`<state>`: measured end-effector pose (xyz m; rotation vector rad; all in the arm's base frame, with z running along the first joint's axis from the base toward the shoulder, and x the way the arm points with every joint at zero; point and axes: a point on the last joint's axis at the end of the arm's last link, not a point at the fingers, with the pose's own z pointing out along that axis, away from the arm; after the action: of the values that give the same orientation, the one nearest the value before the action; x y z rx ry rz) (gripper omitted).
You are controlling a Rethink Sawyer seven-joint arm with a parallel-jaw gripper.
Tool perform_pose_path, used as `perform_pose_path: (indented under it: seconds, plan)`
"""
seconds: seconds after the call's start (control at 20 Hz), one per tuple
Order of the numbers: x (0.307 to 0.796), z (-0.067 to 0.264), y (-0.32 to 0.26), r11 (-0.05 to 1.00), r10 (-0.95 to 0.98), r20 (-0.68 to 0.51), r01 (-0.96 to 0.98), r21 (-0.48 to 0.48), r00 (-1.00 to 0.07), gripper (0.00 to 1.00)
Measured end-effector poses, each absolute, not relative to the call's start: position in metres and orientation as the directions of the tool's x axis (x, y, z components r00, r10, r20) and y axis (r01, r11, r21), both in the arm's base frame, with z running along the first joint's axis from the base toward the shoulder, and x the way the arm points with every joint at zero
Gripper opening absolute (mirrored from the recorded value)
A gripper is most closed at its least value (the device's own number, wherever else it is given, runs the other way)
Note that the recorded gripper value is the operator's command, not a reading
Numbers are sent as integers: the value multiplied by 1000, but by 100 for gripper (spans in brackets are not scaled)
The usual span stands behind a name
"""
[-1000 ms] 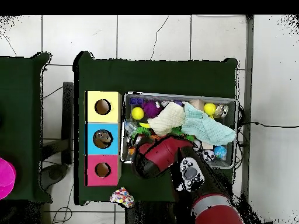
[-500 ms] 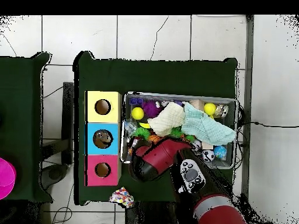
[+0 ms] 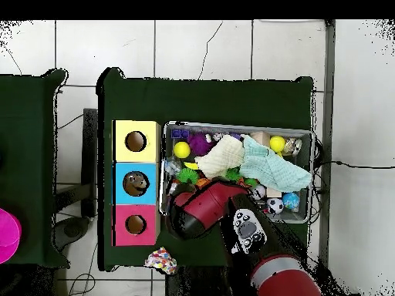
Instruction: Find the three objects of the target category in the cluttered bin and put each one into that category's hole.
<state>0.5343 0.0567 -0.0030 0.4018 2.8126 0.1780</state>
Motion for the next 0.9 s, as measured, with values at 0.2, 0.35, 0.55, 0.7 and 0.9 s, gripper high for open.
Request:
perform_pose_path:
  seconds: [0.2,0.35,0.55,0.7,0.9]
  plan:
    - [533,-3,69,959,269,-281,228,171,-921,100]
    - [532,-2,82,963,245,-296,198,182,-923,100]
    - [530,1,85,966,232,-315,181,182,-920,100]
    - [527,0,87,967,231,-329,180,179,-916,100]
    - [523,0,90,964,248,-360,194,180,-899,100]
